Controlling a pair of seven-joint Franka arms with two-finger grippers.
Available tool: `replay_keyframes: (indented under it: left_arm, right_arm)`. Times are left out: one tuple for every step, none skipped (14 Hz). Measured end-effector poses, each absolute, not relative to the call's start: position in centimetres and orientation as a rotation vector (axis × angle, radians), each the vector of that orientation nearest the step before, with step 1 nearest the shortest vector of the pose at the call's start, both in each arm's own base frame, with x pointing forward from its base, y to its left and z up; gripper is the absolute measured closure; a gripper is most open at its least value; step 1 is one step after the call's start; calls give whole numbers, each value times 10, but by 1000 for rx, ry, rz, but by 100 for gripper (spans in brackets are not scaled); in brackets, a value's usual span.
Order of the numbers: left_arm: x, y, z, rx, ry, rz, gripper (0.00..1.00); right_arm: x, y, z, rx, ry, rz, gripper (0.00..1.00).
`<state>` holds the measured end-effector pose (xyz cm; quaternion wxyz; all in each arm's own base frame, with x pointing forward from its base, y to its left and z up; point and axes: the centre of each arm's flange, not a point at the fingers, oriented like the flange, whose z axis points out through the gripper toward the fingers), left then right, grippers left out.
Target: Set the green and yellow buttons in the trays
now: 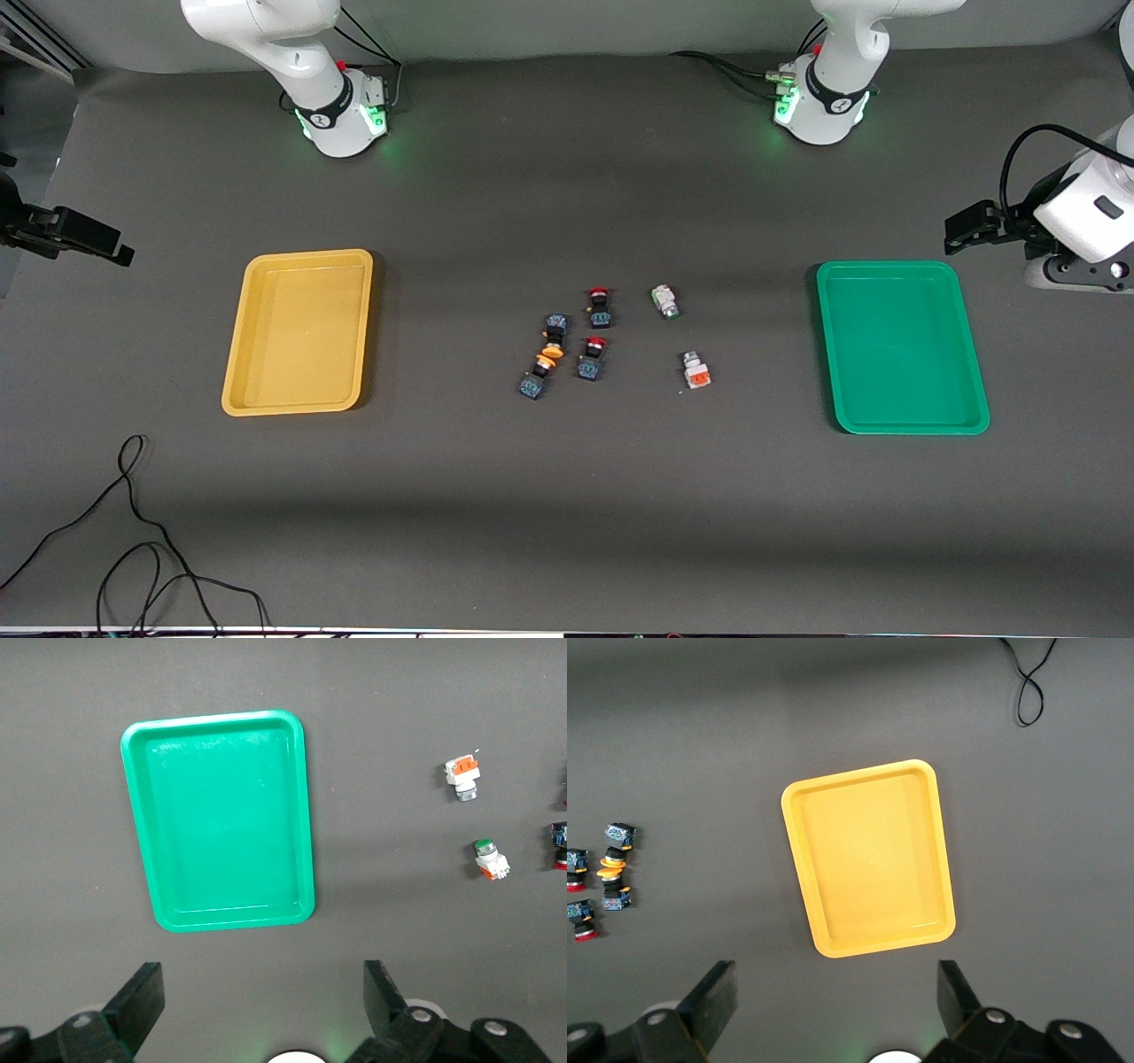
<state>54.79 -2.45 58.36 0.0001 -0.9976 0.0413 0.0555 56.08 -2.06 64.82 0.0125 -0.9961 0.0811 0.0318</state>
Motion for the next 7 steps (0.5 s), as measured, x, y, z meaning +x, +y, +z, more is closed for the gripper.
replay_keyframes:
  left_arm:
    - [548, -25, 584, -3134, 130, 174, 0]
    - [548, -24, 584, -3134, 130, 174, 0]
    - [548, -24, 584, -3134, 130, 174, 0]
    - [548, -24, 584, -3134, 129, 175, 0]
    - [548, -24, 584, -3134, 129, 175, 0]
    - [548, -24, 584, -3134, 129, 175, 0]
    - [548, -24, 584, -3134, 129, 175, 0]
  right_arm:
    - [562, -21, 648, -3105, 253, 87, 0]
    - [566, -20, 648, -3106, 252, 57, 0]
    - [569, -19, 647, -3106, 250, 44, 0]
    - [572, -15, 644, -3108, 240, 42, 0]
    - [574, -11, 643, -3109, 228, 36, 0]
    - [575, -8, 643, -3110, 220, 34, 0]
    - [575, -6, 643, -3110, 216, 31, 0]
